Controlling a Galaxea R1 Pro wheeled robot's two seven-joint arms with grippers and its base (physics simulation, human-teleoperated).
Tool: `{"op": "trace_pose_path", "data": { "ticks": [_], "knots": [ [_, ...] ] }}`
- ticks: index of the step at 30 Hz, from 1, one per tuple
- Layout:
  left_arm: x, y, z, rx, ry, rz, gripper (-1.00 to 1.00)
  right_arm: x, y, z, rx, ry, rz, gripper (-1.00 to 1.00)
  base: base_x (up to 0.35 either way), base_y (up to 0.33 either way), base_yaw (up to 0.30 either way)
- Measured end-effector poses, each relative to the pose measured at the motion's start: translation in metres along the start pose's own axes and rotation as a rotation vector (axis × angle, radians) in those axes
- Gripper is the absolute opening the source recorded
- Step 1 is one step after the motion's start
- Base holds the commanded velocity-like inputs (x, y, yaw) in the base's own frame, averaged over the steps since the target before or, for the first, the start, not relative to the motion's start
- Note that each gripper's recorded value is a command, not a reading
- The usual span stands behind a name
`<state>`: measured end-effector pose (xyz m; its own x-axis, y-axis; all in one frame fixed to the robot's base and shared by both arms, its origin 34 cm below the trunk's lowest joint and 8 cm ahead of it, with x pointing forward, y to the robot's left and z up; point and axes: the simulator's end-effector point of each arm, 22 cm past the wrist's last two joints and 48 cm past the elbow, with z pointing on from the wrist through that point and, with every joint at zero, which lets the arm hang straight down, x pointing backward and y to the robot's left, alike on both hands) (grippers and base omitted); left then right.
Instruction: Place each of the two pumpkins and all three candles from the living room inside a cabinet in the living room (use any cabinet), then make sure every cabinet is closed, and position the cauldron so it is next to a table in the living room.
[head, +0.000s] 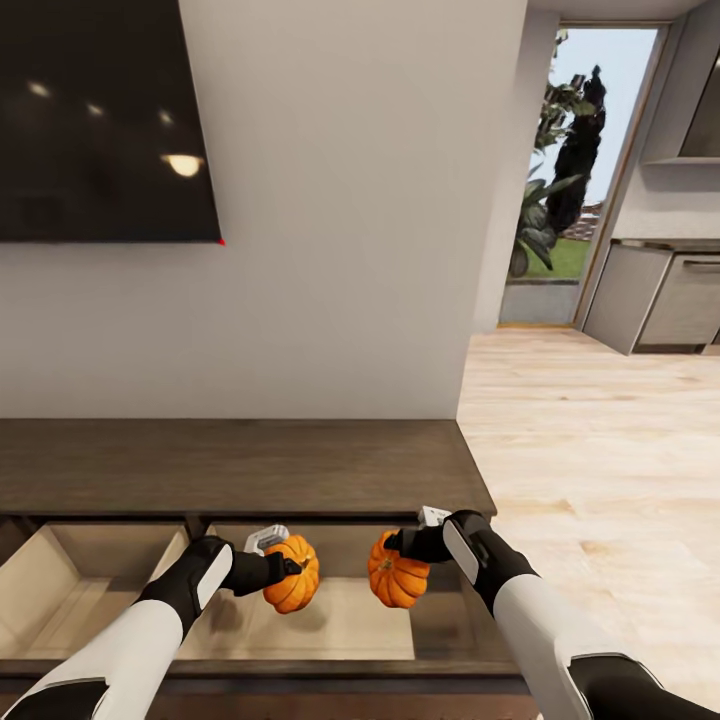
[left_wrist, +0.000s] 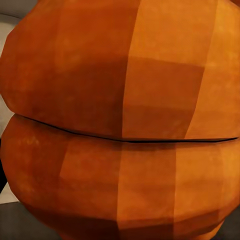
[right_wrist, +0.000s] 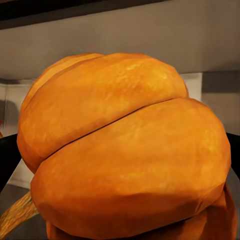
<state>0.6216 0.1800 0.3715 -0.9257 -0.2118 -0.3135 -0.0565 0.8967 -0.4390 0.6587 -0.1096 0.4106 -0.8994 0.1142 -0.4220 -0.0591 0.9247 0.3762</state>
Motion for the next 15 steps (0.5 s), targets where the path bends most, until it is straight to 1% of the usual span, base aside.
{"op": "trace_pose_path", "data": {
  "ticks": [15],
  "knots": [
    [0.012,0.006,0.01,-0.005,0.033,-0.013,-1.0,0.01,-0.005,0.01,0.003,0.026,0.01,-1.0,0.0,0.0,0.0]
  ]
}}
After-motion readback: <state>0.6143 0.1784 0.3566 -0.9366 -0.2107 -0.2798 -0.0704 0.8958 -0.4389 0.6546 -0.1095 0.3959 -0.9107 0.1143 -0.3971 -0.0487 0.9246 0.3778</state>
